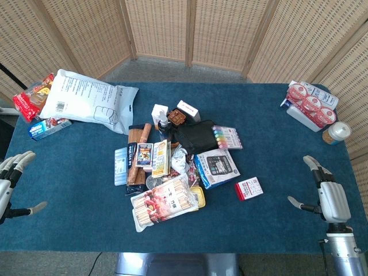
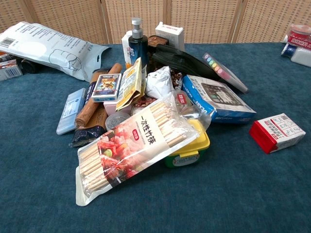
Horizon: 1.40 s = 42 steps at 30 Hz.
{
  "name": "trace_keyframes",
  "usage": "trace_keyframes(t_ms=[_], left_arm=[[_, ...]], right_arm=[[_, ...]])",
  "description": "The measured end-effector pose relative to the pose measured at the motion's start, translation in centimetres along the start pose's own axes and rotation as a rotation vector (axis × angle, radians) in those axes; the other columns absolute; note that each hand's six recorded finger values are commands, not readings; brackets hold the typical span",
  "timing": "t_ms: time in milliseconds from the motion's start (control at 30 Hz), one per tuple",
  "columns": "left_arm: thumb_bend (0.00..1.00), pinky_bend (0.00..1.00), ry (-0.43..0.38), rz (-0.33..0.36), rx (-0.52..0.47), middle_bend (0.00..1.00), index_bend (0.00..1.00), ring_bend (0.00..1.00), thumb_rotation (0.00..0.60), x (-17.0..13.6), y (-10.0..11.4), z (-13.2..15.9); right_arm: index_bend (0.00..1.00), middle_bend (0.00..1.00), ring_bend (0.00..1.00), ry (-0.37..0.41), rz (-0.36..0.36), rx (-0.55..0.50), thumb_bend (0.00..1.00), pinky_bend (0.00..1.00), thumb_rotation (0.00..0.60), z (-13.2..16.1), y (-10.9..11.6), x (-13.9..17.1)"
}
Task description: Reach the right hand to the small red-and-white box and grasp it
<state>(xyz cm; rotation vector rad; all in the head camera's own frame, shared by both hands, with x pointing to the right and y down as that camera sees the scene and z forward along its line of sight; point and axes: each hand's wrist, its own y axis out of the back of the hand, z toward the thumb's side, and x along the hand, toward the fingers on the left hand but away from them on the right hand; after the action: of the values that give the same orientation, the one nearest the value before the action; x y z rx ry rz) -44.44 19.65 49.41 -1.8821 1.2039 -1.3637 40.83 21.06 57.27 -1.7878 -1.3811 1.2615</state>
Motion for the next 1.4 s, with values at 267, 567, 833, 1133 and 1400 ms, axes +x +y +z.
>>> trace_keyframes(t_ms=[267, 567, 833, 1133, 1400], left_arm=[[0.05, 0.0, 0.001, -0.006, 0.003, 0.0, 0.0, 0.0, 0.6, 0.1, -0.2, 0.0], [0.05, 0.0, 0.0, -0.03, -0.006, 0.0, 0.0, 0.0, 0.6, 0.1, -0.8, 0.2], [0.04, 0.0, -0.012, -0.033, -0.001, 0.0, 0.0, 0.0, 0.6, 0.0, -0.9, 0.5], [0.05, 0.0, -0.006, -0.022, 0.007, 0.0, 0.0, 0.0, 0.6, 0.0, -0.7, 0.4], [0.04, 0.0, 0.009, -0.022, 0.005, 0.0, 0.0, 0.0, 0.6, 0.4, -0.8, 0.0]], right_arm=[[0.05, 0.08, 0.16, -0.009, 0.001, -0.004, 0.0, 0.19, 0.6, -0.2, 0.0, 0.0], [0.0, 0.0, 0.03, 0.001, 0.064, 0.009, 0.0, 0.1, 0.6, -0.2, -0.5, 0.7], [0.0, 0.0, 0.0, 0.109, 0.236, 0.138, 0.0, 0.04, 0.6, 1.0, -2.5, 0.3], [0.0, 0.0, 0.0, 0.194, 0.422, 0.311, 0.01, 0.0, 0.6, 1.9, -5.0, -2.3], [0.0, 0.0, 0.0, 0.253, 0.557, 0.475, 0.02, 0.0, 0.6, 3.0, -8.1, -3.9]])
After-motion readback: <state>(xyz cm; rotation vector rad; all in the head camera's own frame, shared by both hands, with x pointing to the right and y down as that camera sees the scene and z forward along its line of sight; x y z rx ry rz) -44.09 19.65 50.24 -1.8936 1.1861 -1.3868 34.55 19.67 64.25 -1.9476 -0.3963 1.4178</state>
